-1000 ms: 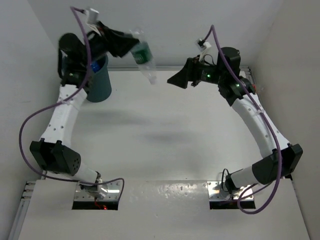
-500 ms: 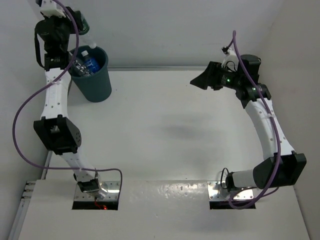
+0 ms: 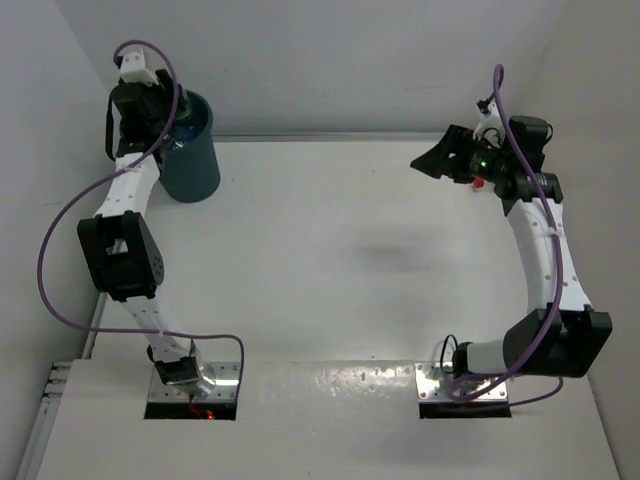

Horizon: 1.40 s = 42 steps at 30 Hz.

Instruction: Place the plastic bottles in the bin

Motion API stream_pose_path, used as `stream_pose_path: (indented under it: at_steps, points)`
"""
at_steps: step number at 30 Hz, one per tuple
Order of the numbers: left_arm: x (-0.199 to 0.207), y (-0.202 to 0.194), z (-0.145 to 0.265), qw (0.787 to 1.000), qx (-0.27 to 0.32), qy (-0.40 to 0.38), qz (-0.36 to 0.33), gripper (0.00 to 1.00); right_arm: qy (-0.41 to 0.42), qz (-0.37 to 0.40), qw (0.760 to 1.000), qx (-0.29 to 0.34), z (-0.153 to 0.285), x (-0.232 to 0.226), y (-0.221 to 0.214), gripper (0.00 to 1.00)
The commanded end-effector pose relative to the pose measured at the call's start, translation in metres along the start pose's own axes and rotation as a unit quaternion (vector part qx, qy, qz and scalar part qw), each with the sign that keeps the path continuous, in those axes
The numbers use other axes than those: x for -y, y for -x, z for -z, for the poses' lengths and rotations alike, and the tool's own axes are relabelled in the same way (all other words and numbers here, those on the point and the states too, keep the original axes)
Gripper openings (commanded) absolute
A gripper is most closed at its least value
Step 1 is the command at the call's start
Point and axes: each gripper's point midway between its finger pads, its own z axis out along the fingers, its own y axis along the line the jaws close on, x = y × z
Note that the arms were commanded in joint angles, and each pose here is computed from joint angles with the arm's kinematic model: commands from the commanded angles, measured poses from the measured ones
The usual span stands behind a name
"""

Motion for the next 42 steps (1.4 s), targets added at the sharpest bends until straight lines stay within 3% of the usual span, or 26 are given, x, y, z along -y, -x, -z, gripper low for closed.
stream_pose_path:
  at_steps: [1,4,5,6,7,9,11,17,18,21,23,26,28,30,31,32,33,36,38,42]
  points:
    - [0.010,0.006,0.016,1.000,0.014,-0.003,-0.020,0.00,-0.015,0.003,1.000,0.006,0.002,0.011,0.003,0.81]
    - [0.018,-0.022,0.026,0.999,-0.017,-0.006,-0.030,0.02,-0.039,-0.003,0.999,0.011,0.002,0.025,0.006,0.81]
    - [0.016,-0.027,0.030,0.999,-0.023,-0.001,-0.030,0.12,-0.056,-0.007,0.998,0.010,0.001,0.036,0.006,0.81]
    - [0.019,-0.027,0.030,0.999,-0.024,-0.010,-0.030,0.48,-0.063,-0.007,0.998,0.016,0.004,0.038,0.010,0.81]
    - [0.020,-0.027,0.034,0.999,-0.027,-0.014,-0.034,0.62,-0.078,-0.010,0.997,0.018,0.004,0.048,0.012,0.81]
    - [0.024,-0.004,0.037,0.999,-0.006,-0.016,-0.036,0.88,-0.110,-0.007,0.993,0.030,0.008,0.062,0.020,0.81]
    - [0.036,0.029,0.039,0.998,0.023,-0.037,-0.034,0.93,-0.134,-0.006,0.990,0.044,0.011,0.076,0.029,0.81]
    - [0.059,0.155,0.058,0.988,0.132,-0.051,-0.065,1.00,-0.196,0.011,0.977,0.087,0.017,0.112,0.058,0.81]
    - [0.061,0.195,0.068,0.982,0.169,-0.043,-0.066,1.00,-0.220,0.021,0.971,0.091,0.018,0.123,0.063,0.81]
    - [0.064,0.238,0.086,0.975,0.207,-0.035,-0.076,1.00,-0.272,0.061,0.955,0.105,0.020,0.153,0.074,0.81]
    - [0.080,0.257,0.103,0.970,0.222,-0.050,-0.085,1.00,-0.338,0.081,0.931,0.114,0.027,0.187,0.084,0.81]
    - [0.101,0.243,0.114,0.972,0.202,-0.077,-0.089,1.00,-0.396,0.072,0.909,0.105,0.028,0.236,0.103,0.81]
    - [0.113,0.222,0.125,0.974,0.181,-0.093,-0.096,1.00,-0.410,0.050,0.909,0.058,0.010,0.275,0.081,0.80]
    - [0.129,0.199,0.132,0.977,0.154,-0.110,-0.095,1.00,-0.411,0.060,0.907,0.069,0.008,0.285,0.098,0.80]
    - [0.133,0.185,0.138,0.980,0.137,-0.114,-0.092,1.00,-0.424,0.038,0.904,0.036,-0.002,0.318,0.074,0.80]
    - [0.147,0.175,0.144,0.980,0.124,-0.131,-0.088,1.00,-0.430,0.050,0.899,0.072,0.004,0.313,0.113,0.80]
    - [0.151,0.165,0.147,0.982,0.111,-0.132,-0.079,1.00,-0.452,0.013,0.891,0.023,0.001,0.334,0.085,0.80]
    - [0.166,0.137,0.164,0.984,0.084,-0.143,-0.068,1.00,-0.500,-0.029,0.864,0.047,0.007,0.358,0.105,0.84]
    - [0.170,0.114,0.168,0.985,0.063,-0.147,-0.068,1.00,-0.518,-0.061,0.851,0.057,0.009,0.363,0.095,0.92]
    - [0.175,0.096,0.173,0.985,0.034,-0.156,-0.069,1.00,-0.536,-0.076,0.837,0.079,0.009,0.358,0.081,0.93]
